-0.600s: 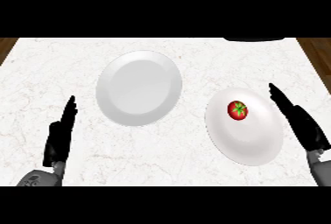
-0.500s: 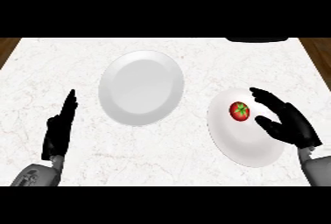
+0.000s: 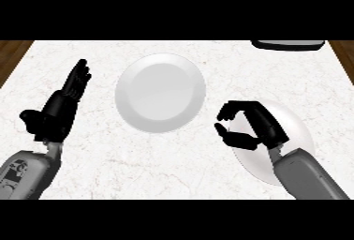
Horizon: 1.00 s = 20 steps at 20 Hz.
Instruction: Pick the tomato from the plate and place it in the plate
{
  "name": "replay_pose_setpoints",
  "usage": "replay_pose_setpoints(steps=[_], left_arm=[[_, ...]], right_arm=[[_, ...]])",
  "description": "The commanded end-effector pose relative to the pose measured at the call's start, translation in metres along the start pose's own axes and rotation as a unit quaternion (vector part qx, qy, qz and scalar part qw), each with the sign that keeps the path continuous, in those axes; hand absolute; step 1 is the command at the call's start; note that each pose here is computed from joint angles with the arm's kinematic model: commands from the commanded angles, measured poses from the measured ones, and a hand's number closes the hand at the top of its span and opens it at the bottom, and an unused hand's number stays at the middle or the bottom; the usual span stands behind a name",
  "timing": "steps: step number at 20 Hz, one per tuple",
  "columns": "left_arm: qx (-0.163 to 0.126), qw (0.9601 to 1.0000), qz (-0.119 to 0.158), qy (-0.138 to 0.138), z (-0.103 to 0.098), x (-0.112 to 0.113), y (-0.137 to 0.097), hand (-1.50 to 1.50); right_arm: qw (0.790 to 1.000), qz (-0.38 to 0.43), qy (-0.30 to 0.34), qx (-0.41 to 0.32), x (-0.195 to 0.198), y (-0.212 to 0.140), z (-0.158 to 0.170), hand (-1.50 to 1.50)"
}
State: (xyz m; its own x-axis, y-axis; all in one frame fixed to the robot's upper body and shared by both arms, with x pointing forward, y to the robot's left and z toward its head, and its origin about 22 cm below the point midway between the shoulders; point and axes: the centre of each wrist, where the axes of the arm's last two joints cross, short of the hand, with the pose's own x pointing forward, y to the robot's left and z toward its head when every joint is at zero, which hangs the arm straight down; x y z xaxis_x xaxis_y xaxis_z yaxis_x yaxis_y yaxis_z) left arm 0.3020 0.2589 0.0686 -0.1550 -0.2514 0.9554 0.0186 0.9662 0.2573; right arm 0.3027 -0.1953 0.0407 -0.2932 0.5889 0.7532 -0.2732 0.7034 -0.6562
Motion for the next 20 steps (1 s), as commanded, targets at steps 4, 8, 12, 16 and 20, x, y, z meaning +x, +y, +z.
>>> replay_pose_setpoints(steps=[4, 8, 12, 16, 20], left_arm=[[-0.019, 0.9995, 0.010, -0.025, -0.010, 0.040, 0.035, 0.00], [-0.007, 0.9998, 0.013, -0.015, 0.002, 0.023, 0.014, 0.00], [0.000, 0.9996, 0.014, -0.024, 0.000, 0.026, 0.034, 0.00], [-0.004, 0.9997, 0.022, -0.014, 0.001, 0.023, 0.042, 0.00], [0.007, 0.9999, 0.008, -0.009, 0.001, 0.019, 0.039, 0.00]], right_arm=[[0.981, -0.146, -0.051, -0.119, -0.009, 0.075, 0.007, -1.50], [0.972, -0.154, -0.101, -0.149, -0.011, 0.073, 0.006, -1.50], [0.982, -0.057, -0.103, -0.147, 0.006, -0.012, -0.001, -1.50], [0.994, 0.049, -0.006, -0.093, 0.011, -0.036, 0.005, -1.50], [0.983, 0.157, 0.088, -0.036, 0.037, -0.070, -0.006, -1.50]])
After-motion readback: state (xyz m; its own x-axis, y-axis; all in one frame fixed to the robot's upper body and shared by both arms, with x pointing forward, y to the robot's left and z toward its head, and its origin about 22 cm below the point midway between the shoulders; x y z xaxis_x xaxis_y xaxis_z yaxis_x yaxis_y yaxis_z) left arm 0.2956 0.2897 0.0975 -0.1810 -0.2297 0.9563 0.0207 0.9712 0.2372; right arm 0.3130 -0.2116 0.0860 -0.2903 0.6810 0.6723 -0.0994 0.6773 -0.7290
